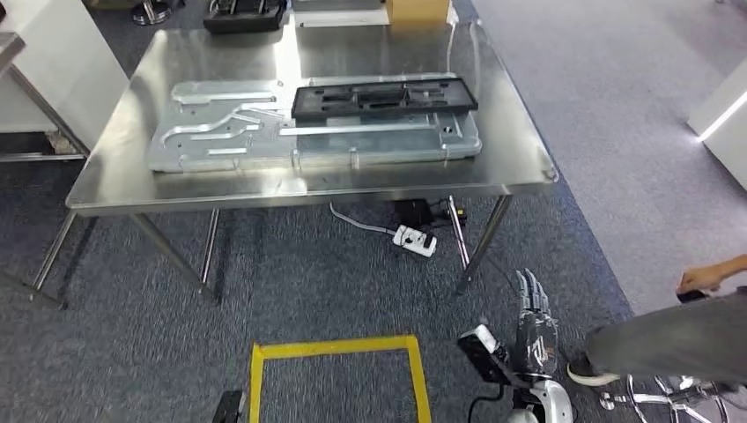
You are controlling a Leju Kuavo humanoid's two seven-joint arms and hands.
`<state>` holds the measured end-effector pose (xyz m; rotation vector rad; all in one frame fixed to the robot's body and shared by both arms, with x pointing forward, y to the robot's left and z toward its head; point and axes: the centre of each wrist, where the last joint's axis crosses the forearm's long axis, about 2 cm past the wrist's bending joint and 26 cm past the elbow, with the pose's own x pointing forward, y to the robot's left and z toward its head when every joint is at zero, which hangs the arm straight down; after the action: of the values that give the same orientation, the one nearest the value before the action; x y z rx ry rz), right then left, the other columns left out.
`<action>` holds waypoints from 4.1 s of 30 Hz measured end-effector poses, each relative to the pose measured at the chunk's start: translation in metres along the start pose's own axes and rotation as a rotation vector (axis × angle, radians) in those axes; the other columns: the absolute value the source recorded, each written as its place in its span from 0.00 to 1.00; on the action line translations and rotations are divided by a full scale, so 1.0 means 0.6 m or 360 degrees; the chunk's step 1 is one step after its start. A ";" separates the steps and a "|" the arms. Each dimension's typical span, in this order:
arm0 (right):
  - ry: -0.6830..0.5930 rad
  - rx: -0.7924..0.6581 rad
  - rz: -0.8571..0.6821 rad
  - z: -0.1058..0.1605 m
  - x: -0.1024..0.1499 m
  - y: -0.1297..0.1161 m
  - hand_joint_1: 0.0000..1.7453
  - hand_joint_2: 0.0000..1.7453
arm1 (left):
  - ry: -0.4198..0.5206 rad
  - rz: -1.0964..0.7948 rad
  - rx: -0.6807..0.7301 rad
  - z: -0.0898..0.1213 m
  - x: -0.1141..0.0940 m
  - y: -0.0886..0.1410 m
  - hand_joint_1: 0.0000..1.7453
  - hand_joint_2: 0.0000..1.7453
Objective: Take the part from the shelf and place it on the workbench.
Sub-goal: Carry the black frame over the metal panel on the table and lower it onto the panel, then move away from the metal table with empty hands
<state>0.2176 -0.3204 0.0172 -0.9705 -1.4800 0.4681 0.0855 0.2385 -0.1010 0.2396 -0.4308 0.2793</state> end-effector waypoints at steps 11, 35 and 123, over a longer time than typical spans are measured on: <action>0.1296 0.1087 -0.0300 0.165 -0.114 0.091 0.00 0.00 | -0.0044 -0.0068 0.0011 -0.004 0.019 -0.003 0.00 0.00; 0.1934 0.1767 -0.0510 0.269 -0.090 0.133 0.00 0.00 | -0.0093 -0.0237 -0.0072 -0.009 0.056 -0.016 0.00 0.00; 0.0911 0.2311 0.0111 0.221 0.131 0.240 0.00 0.00 | -0.0098 -0.1196 -0.0534 0.012 0.107 -0.097 0.00 0.00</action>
<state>0.1410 -0.1438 -0.0689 0.0585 -0.3184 0.9928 0.1571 0.1957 -0.0762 0.0685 -0.4133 -0.5356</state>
